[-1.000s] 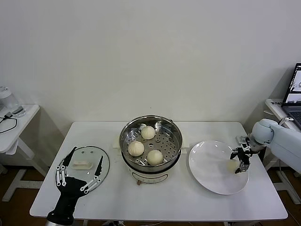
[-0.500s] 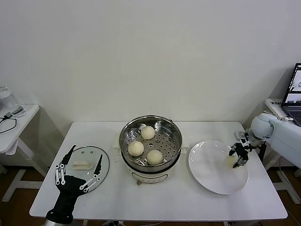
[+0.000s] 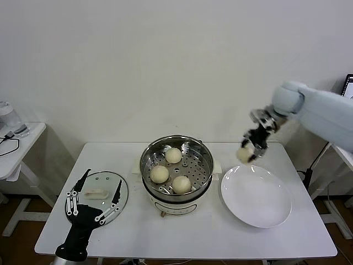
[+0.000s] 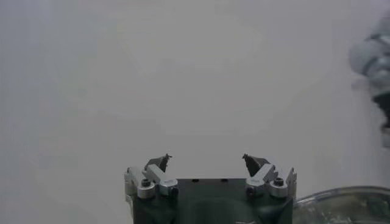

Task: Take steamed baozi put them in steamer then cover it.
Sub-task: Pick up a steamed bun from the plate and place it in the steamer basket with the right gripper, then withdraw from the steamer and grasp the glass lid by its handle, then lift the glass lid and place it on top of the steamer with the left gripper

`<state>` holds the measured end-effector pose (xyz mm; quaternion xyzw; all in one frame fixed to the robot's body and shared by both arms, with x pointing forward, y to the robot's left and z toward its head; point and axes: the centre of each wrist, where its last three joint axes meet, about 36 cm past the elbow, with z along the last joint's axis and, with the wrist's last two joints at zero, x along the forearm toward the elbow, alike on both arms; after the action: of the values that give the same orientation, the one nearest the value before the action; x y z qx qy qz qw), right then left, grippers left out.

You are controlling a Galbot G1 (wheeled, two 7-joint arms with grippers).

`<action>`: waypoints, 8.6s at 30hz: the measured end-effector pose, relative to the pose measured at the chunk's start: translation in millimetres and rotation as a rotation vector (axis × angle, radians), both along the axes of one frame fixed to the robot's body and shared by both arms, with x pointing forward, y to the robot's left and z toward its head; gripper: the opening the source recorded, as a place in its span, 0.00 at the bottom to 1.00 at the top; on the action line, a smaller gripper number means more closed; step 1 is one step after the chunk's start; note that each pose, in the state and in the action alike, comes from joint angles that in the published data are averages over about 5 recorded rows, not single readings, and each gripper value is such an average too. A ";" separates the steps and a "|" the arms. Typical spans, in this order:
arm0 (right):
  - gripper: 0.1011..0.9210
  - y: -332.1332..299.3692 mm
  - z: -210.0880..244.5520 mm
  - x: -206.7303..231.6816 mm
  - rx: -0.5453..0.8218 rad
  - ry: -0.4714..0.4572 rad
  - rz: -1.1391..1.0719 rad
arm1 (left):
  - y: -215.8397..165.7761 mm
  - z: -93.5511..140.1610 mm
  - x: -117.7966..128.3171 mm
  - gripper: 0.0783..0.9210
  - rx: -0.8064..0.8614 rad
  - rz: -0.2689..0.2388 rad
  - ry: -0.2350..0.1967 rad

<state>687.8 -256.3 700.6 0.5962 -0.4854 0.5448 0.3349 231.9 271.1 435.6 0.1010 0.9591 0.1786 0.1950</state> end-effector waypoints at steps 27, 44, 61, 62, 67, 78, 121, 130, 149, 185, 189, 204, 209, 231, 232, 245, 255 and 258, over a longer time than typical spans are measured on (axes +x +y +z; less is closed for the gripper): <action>0.67 148.1 -48.2 -3.4 -0.093 0.006 0.180 | 5.4 2.9 2.2 0.88 -0.005 0.018 -0.009; 0.71 163.8 -89.0 -0.8 -0.150 0.002 0.198 | 6.1 2.3 1.7 0.88 -0.005 0.020 -0.012; 0.88 158.5 -87.2 -3.7 -0.115 -0.019 0.191 | 7.3 2.7 2.2 0.88 0.007 0.032 -0.012; 0.88 156.6 -84.4 -4.2 -0.104 -0.022 0.188 | 7.6 2.5 2.3 0.88 0.010 0.035 -0.012; 0.88 139.7 -63.9 -8.4 0.002 -0.053 0.160 | 9.9 0.9 3.1 0.88 0.031 0.046 -0.013; 0.88 53.1 -61.9 -34.2 0.520 -0.403 0.003 | 11.2 -1.0 12.3 0.88 0.084 0.109 -0.032; 0.88 -67.4 -377.7 -269.6 1.358 -1.081 -1.258 | 100.6 -112.2 52.0 0.88 0.935 0.396 0.051; 0.88 -58.7 -389.9 -287.8 1.358 -1.080 -1.297 | 119.7 -153.3 50.7 0.88 1.094 0.366 0.143; 0.88 -55.5 -403.4 -301.9 1.340 -1.063 -1.291 | 122.3 -181.0 72.9 0.88 1.204 0.364 0.128; 0.88 -56.2 -410.1 -310.5 1.313 -1.068 -1.276 | 113.6 -191.4 131.6 0.88 1.201 0.401 0.123; 0.88 -55.9 -409.3 -309.8 1.315 -1.069 -1.274 | 114.5 -191.9 132.8 0.80 1.202 0.404 0.136; 0.88 -53.5 -407.5 -307.9 1.322 -1.073 -1.268 | 114.3 -196.9 131.5 0.29 1.188 0.381 0.182; 0.88 -50.5 -406.6 -307.9 1.327 -1.073 -1.266 | 112.7 -196.4 129.4 0.14 1.169 0.367 0.189; 0.88 -50.9 -408.7 -310.6 1.292 -1.059 -1.312 | 95.7 -48.2 132.1 0.13 1.046 0.555 -0.010; 0.88 -50.3 -409.1 -311.1 1.291 -1.058 -1.315 | 89.8 -37.9 133.0 0.13 1.040 0.561 -0.028; 0.88 -44.8 -410.0 -310.2 1.298 -1.079 -1.361 | -25.5 42.0 136.6 0.13 0.929 0.513 -0.134; 0.88 -42.9 -412.2 -306.3 1.304 -1.101 -1.399 | -113.5 46.0 142.6 0.13 0.876 0.427 -0.047; 0.88 -43.5 -413.4 -305.7 1.302 -1.104 -1.408 | -133.8 44.3 146.2 0.13 0.879 0.408 -0.019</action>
<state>382.1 -299.8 287.2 -0.0760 -0.9926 0.0640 -0.0704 378.1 137.3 479.9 -0.0181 0.7913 0.6023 0.1036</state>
